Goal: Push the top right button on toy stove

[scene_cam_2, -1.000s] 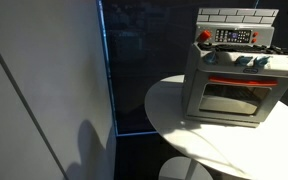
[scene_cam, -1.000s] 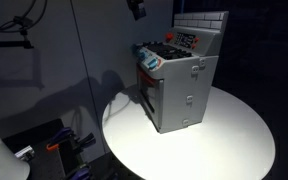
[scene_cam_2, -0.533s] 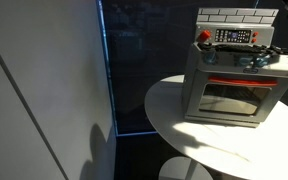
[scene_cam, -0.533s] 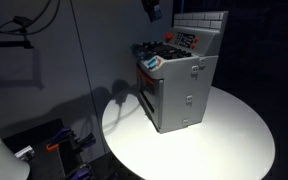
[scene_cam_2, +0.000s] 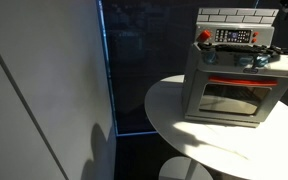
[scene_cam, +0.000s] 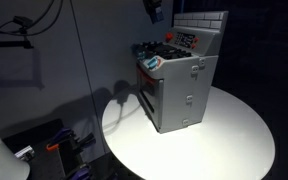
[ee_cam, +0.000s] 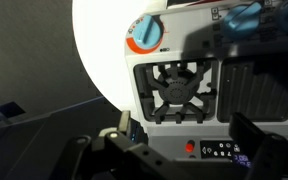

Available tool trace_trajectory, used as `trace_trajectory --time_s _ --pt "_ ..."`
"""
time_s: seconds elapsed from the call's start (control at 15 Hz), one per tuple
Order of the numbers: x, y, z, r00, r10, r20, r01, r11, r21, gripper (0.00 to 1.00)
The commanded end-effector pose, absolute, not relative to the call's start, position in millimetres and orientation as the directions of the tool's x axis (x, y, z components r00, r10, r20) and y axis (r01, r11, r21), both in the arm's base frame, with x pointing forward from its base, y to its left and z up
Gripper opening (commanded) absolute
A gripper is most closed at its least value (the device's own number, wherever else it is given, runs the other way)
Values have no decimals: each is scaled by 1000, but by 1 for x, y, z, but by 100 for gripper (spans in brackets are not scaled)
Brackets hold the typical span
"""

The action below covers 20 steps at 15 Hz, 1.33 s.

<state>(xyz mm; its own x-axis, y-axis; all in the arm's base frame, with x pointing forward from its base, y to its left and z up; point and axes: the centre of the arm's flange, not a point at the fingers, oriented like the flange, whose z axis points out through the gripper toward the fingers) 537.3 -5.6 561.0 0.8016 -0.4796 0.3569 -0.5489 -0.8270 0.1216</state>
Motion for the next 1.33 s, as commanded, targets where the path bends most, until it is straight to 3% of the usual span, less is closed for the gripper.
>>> trace_trajectory --time_s 0.0,1.27 --pt "537 -6 561 802 -480 357 -549 -827 122 100" --pt "624 -61 531 640 -607 471 -714 -696 75 100"
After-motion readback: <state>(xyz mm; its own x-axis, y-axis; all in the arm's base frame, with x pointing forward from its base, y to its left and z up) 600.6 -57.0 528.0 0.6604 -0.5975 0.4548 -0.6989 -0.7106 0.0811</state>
